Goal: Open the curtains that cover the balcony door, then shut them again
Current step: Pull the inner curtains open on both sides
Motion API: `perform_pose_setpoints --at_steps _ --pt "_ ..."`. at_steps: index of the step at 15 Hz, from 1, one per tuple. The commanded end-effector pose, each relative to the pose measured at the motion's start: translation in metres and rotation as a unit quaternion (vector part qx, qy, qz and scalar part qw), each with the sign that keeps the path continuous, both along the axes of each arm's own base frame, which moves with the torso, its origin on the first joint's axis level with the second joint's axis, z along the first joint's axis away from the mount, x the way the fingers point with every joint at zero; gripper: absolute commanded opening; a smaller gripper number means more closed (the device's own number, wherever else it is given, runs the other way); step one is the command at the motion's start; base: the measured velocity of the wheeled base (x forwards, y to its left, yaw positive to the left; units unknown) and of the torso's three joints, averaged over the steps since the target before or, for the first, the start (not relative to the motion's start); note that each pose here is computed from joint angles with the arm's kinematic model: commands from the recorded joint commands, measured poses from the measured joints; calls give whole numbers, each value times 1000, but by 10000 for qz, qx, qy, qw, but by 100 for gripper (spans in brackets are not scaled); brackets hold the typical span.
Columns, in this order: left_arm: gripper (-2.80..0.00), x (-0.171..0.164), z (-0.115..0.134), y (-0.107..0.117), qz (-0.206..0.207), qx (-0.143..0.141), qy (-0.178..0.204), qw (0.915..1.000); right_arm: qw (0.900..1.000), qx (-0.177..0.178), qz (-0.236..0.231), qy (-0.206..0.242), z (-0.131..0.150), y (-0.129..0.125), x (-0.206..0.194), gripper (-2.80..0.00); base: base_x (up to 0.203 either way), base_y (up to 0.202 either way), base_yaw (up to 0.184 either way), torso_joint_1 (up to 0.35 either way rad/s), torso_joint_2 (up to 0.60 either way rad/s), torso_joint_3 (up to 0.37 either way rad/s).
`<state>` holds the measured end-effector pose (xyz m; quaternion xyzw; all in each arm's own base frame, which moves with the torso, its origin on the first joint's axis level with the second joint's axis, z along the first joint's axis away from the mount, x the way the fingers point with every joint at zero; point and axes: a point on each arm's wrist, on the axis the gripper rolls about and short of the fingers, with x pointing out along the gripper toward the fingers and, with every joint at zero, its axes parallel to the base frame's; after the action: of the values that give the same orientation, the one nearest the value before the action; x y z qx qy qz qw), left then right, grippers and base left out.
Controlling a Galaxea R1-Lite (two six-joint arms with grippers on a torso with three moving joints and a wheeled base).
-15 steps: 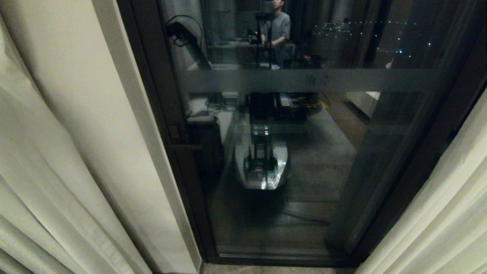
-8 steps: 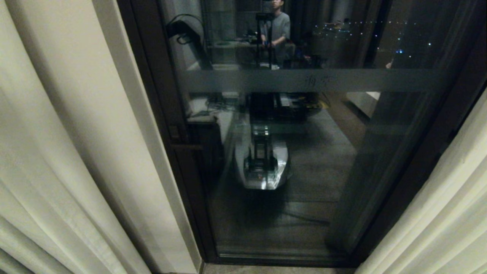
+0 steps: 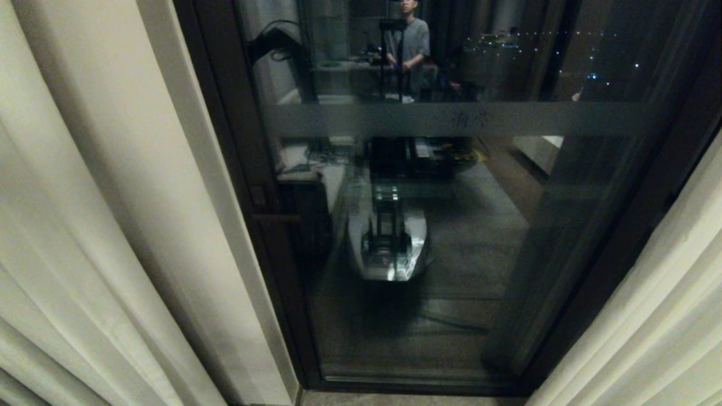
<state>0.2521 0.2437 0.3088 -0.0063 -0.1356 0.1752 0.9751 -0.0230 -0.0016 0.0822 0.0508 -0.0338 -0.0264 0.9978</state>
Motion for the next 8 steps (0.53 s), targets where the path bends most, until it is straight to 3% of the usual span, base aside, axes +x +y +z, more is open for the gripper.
perform_pose_setpoints --at_steps 1,6,7,8 --pt "0 -23 -1 -21 9 -53 29 10000 10000 2 3 -5 0 0 0 -280 0 0 0 0 0 0" --pt "0 -88 -30 -83 52 -320 191 9993 10000 2 4 -5 0 0 0 -280 0 0 0 0 0 0" --pt "-280 -97 -35 -94 22 -335 209 9992 10000 2 -3 -5 0 0 0 -280 0 0 0 0 0 0" --pt "-280 -101 -38 -103 -59 -337 222 9992 10000 2 -3 -5 0 0 0 -280 0 0 0 0 0 0"
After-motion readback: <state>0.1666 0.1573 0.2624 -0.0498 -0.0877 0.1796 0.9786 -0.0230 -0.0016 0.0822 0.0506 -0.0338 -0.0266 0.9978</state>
